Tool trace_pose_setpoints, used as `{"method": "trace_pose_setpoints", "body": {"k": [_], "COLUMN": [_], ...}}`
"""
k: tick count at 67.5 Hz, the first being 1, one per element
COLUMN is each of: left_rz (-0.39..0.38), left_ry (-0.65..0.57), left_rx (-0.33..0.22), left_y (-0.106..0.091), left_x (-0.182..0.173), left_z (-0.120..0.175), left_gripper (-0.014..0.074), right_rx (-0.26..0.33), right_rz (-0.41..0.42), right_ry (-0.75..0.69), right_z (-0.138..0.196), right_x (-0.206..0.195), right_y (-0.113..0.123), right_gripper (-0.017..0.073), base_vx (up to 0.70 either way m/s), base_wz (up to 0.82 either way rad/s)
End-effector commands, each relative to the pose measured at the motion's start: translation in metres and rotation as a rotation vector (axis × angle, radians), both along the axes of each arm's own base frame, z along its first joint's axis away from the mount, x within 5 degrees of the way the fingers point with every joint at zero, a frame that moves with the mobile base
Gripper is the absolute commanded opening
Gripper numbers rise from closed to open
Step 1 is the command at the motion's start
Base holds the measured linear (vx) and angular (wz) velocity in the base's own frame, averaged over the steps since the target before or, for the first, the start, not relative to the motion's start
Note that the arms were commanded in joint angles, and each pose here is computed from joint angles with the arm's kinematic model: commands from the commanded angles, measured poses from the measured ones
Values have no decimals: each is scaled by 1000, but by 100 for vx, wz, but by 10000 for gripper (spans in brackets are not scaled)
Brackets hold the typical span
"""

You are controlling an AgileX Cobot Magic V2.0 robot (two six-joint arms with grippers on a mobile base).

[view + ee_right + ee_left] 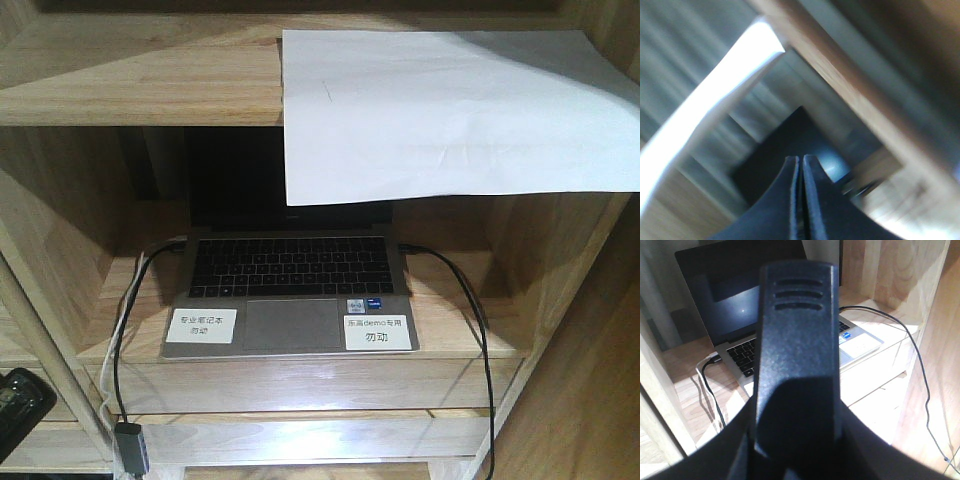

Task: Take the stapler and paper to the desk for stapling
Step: 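Reach the right gripper to the white paper's edge nearest the robot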

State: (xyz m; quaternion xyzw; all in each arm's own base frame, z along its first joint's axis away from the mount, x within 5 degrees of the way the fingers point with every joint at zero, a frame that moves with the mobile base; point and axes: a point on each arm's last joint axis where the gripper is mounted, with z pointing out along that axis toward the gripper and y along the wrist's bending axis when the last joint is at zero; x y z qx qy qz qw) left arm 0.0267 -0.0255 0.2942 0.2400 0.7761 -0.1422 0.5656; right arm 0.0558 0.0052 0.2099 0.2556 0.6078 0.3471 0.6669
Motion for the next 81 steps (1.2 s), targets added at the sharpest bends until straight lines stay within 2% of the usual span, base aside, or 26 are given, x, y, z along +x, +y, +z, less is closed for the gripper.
{"method": "trace_pose_setpoints", "body": {"k": [1, 6, 13, 22, 31, 42, 48, 61, 66, 74, 81], "left_rz": [13, 13, 13, 13, 13, 13, 13, 13, 13, 13, 13], "left_ry": [-116, -116, -116, -116, -116, -116, -116, -116, -116, -116, -116], "left_rx": [-85, -85, -85, -84, -84, -84, -84, -84, -84, -84, -84], "left_y": [0, 0, 0, 0, 0, 0, 0, 0, 0, 0, 0], "left_x": [2, 2, 2, 2, 2, 2, 2, 2, 2, 2, 2], "left_z": [20, 20, 20, 20, 20, 20, 20, 20, 20, 20, 20], "left_gripper": [-7, -7, -7, -7, -7, -7, -7, -7, -7, -7, -7], "right_rx": [103, 152, 179, 185, 185, 232, 249, 238, 245, 293, 301], "right_rz": [40, 52, 78, 151, 253, 371, 423, 507, 514, 512, 509], "right_ry": [-63, -66, -91, -160, -156, -210, -248, -255, -242, -205, -188], "right_z": [5, 6, 10, 20, 23, 33, 43, 61, 64, 65, 64], "right_x": [-2, -2, -1, 5, 18, 35, 48, 80, 92, 105, 113], "right_y": [2, 2, 4, 10, 20, 29, 33, 42, 43, 43, 43], "right_gripper": [2, 19, 66, 202, 390, 533, 554, 554, 554, 554, 554], "base_vx": [0, 0, 0, 0, 0, 0, 0, 0, 0, 0, 0], "base_wz": [0, 0, 0, 0, 0, 0, 0, 0, 0, 0, 0]}}
